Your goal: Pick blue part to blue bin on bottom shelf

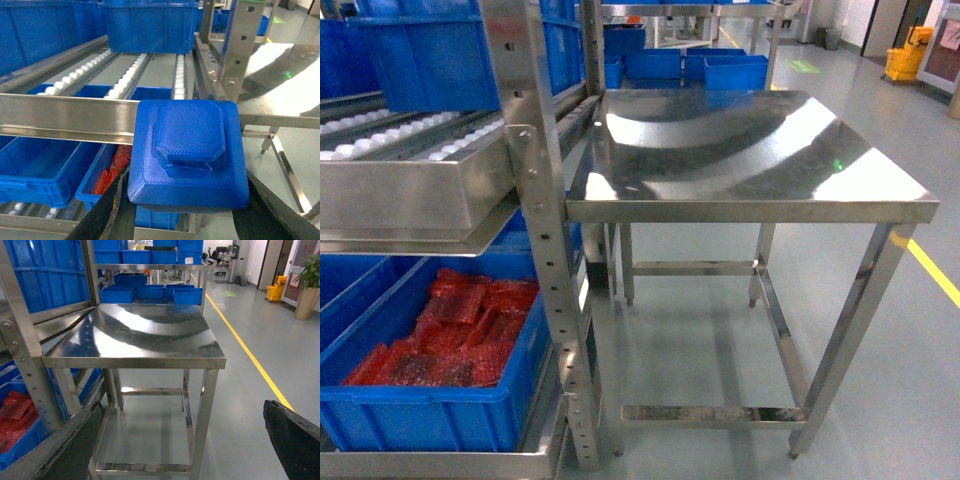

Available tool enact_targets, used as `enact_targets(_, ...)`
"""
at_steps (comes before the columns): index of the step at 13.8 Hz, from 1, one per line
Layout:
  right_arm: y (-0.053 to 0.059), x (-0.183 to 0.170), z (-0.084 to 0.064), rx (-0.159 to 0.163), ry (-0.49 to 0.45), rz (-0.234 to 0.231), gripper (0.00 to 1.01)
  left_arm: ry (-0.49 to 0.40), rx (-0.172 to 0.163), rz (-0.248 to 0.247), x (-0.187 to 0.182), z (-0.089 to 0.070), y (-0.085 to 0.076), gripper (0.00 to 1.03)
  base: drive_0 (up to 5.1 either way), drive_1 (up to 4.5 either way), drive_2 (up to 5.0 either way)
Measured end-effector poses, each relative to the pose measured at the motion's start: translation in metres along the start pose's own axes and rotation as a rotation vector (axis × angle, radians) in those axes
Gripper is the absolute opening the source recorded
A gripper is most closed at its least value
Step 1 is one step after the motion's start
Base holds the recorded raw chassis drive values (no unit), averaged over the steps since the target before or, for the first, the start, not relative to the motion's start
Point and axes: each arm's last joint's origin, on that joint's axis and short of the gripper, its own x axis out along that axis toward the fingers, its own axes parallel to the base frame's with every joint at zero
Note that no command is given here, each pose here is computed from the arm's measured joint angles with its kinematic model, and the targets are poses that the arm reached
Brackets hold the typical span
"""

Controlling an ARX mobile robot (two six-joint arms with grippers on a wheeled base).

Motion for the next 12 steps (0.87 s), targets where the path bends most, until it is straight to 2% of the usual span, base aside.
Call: enact_targets(12, 0.0, 0.0, 0.0002, 0.0, -0.002, 0.0, 0.98, 0.0, 0.0, 0.002, 0.0001, 0.0, 0.0002, 0.44, -5.1, 2.37, 2.4)
